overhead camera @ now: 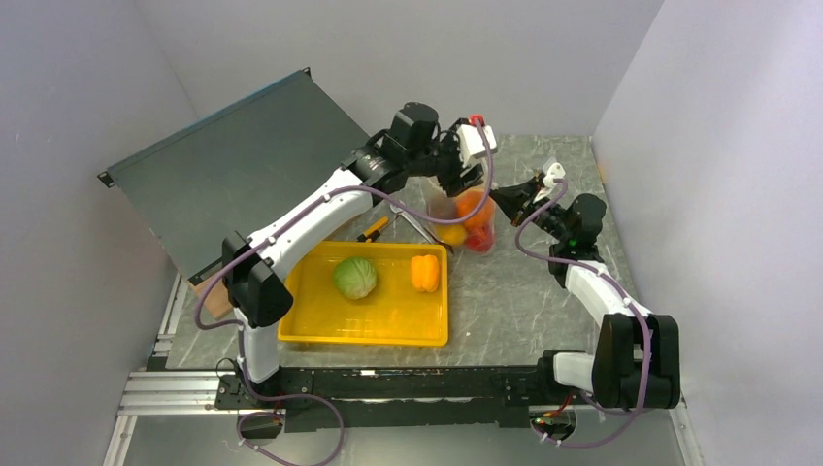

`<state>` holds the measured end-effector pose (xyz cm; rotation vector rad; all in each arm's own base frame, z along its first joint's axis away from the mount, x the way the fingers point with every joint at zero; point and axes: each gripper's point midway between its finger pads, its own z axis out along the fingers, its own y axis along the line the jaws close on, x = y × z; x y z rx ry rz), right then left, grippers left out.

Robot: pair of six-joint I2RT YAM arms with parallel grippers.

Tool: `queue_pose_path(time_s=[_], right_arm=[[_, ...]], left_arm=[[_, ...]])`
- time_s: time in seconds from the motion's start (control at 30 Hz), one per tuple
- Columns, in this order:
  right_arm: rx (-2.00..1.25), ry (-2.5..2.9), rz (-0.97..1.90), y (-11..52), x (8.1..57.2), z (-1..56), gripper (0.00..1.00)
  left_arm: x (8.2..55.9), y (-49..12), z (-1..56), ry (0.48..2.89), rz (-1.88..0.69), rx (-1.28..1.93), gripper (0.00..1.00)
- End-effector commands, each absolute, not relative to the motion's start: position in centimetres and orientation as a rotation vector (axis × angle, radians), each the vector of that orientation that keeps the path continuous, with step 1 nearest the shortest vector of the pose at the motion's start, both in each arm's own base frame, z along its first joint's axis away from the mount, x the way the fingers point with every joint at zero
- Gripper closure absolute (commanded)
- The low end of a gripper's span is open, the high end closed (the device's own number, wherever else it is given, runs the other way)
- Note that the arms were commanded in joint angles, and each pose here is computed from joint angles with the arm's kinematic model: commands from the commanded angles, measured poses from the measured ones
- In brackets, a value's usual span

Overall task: Place the food in the zip-top bag and seal the zipper
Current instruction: Zip the zipper food storage bag at the center of the board.

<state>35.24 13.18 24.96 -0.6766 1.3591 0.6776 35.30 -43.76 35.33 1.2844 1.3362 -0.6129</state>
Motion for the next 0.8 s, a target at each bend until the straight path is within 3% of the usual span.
queue_pose_path(time_s=[0.0, 0.2, 0.33, 0.4, 0.47, 0.53, 0.67, 0.77], right_arm=[[-0.764, 1.281, 0.679, 13.6, 35.1, 27.0, 1.0], [-0.798, 1.281, 0.706, 14.0, 34.9, 27.1, 1.0], [-0.804, 1.3, 0.707, 14.0, 34.9, 27.0, 1.0], [-0.785, 1.304, 0.694, 13.8, 35.1, 27.0, 1.0], [-0.736, 1.334, 0.664, 13.2, 35.9, 26.7, 0.87], [-0.656, 1.351, 0.615, 12.3, 36.7, 26.5, 0.67], [-0.496, 1.327, 0.543, 10.7, 36.9, 26.0, 0.44], [-0.438, 1.295, 0.555, 10.5, 35.7, 25.5, 0.36]], left_arm=[[33.8, -43.8, 32.3, 1.349, -0.656, 1.437, 0.34], [35.5, -44.1, 29.9, 1.42, -0.615, 1.402, 0.37], [37.0, -44.0, 29.1, 1.448, -0.54, 1.383, 0.56], [37.7, -43.8, 28.9, 1.46, -0.513, 1.368, 0.73], [38.2, -43.7, 29.2, 1.468, -0.508, 1.336, 0.9], [38.4, -43.7, 29.6, 1.463, -0.517, 1.307, 0.99], [38.6, -43.9, 30.6, 1.424, -0.551, 1.218, 1.0], [38.1, -44.6, 31.4, 1.399, -0.624, 1.169, 1.0]])
